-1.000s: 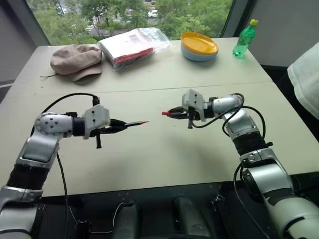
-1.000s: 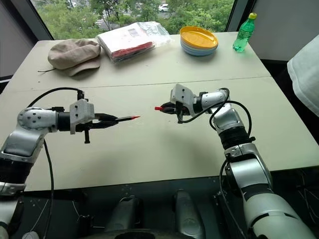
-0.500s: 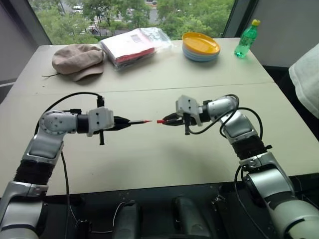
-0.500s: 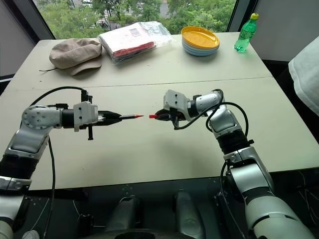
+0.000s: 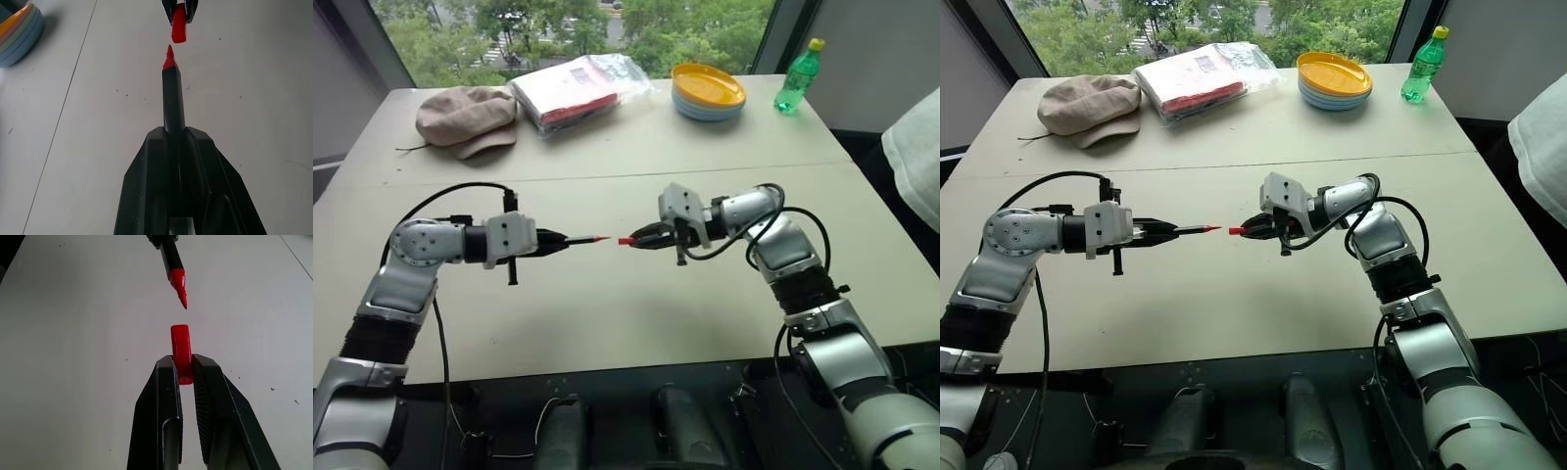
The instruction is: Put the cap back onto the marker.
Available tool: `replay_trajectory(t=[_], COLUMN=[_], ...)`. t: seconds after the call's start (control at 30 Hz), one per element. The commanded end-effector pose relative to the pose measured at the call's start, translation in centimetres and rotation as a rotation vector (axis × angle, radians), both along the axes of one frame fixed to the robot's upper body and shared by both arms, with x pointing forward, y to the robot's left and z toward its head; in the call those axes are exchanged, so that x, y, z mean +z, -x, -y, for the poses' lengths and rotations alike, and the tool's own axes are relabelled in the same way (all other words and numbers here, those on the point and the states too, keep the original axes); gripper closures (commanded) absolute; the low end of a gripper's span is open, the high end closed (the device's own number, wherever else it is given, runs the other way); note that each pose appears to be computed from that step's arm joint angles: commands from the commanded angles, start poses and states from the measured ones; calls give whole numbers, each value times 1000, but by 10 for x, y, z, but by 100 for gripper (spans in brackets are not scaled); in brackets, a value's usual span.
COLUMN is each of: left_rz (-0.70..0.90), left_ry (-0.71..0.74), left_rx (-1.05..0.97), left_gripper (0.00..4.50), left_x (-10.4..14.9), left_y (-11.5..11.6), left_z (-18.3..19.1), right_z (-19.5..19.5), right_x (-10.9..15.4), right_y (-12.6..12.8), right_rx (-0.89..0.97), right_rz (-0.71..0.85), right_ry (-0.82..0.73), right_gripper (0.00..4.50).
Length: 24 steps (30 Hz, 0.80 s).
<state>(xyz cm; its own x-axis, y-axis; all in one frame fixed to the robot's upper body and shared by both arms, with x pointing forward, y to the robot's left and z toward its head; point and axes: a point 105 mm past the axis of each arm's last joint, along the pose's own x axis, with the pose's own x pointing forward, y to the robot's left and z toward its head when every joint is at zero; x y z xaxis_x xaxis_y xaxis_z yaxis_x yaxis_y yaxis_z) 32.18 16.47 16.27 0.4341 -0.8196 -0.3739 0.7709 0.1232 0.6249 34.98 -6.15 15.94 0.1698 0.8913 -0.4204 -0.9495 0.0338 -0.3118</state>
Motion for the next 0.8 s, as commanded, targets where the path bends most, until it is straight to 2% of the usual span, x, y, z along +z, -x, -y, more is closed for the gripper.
replay_trajectory(t=[0.03,0.8], left_rz=[36,75], left_ry=[1,10], left_rx=[-8,-28], left_gripper=[450,450], left_x=[6,11], left_y=[1,2], left_z=[1,6], right_z=[-3,-10], right_x=[18,19], right_y=[3,2], right_rx=[21,20], right_rz=[44,39], right_ry=[-35,-56], right_gripper=[447,447])
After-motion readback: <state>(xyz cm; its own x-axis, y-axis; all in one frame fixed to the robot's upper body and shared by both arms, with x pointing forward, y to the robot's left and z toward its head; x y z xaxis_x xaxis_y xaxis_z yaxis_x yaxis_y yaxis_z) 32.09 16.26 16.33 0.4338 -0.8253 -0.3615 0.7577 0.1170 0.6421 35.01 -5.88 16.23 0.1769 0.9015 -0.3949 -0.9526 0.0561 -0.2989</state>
